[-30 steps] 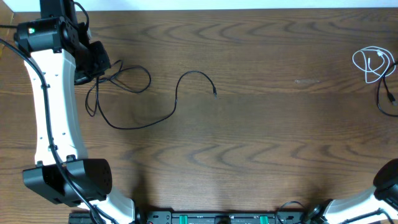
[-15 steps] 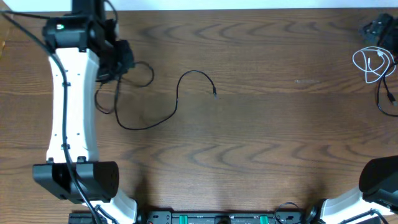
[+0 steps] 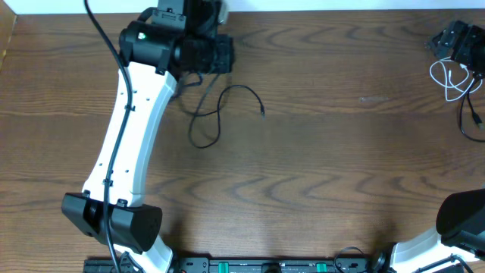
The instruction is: Untangle cables
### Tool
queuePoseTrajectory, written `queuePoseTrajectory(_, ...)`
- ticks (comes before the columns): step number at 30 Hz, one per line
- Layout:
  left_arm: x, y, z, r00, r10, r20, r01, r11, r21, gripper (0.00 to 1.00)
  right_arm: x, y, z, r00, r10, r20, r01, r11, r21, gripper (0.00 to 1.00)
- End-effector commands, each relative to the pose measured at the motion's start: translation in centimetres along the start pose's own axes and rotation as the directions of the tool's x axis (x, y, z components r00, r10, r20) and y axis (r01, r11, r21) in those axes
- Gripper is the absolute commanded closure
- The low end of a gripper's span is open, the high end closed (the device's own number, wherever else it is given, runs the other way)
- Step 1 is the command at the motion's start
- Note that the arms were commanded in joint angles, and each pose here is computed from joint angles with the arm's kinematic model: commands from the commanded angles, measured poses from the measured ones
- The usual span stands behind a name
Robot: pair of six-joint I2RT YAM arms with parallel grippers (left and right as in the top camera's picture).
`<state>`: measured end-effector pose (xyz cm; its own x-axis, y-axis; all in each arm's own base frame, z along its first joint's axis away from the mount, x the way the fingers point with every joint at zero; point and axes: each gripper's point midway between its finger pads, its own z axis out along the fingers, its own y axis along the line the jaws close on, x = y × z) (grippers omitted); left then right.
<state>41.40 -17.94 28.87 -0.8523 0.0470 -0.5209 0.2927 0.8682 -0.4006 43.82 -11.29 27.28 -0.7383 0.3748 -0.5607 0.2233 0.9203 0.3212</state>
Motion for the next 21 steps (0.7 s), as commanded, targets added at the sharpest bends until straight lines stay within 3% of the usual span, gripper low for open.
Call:
queuePoseTrajectory(1,-1.6,-7.1,-3.9,0.992,0.074,0.101,-0.103,0.943,0.318,0.92,0.3,0.5,0.0,1.0,-0.021,-0.007,0.021,1.0,-0.015,0.01)
queuePoseTrajectory(3,-2.1,-11.0,-6.9,0.976,0.129,0.177,-0.202,0.845,0.496,0.92,0.3,0.8,0.1,1.0,-0.026,-0.008,0.026,1.0,-0.018,0.01)
queuePoseTrajectory(5,-2.2,-12.9,-8.9,0.961,0.162,0.226,-0.265,0.78,0.567,0.92,0.4,0.9,0.1,1.0,-0.027,-0.009,0.027,0.999,-0.019,0.01)
queuePoseTrajectory(7,-1.9,-13.3,-9.8,0.957,0.166,0.239,-0.277,0.773,0.571,0.92,0.3,0.9,0.1,1.0,-0.03,-0.009,0.03,0.999,-0.019,0.01)
queuePoseTrajectory(11,-1.0,-12.3,-9.2,0.973,0.141,0.181,-0.217,0.816,0.535,0.92,0.4,1.4,0.2,0.999,-0.049,-0.011,0.048,0.998,-0.026,0.01)
queuePoseTrajectory(13,-0.2,-9.2,-7.1,0.989,0.096,0.111,-0.133,0.91,0.392,0.92,0.5,1.6,0.3,0.999,-0.051,-0.014,0.051,0.998,-0.029,0.01)
queuePoseTrajectory(15,0.7,-6.6,-5.6,0.997,0.059,0.055,-0.072,0.961,0.266,0.91,0.6,1.8,0.4,0.998,-0.054,-0.016,0.054,0.998,-0.032,0.01)
queuePoseTrajectory(19,3.6,-1.5,-2.6,0.996,-0.017,-0.089,0.02,0.999,0.036,0.62,1.1,3.3,1.3,0.996,-0.079,-0.039,0.076,0.995,-0.064,0.01)
queuePoseTrajectory(21,5.6,0.6,-0.4,0.982,-0.022,-0.185,0.016,0.999,-0.032,0.39,2.0,5.2,2.6,0.991,-0.114,-0.071,0.107,0.99,-0.091,0.01)
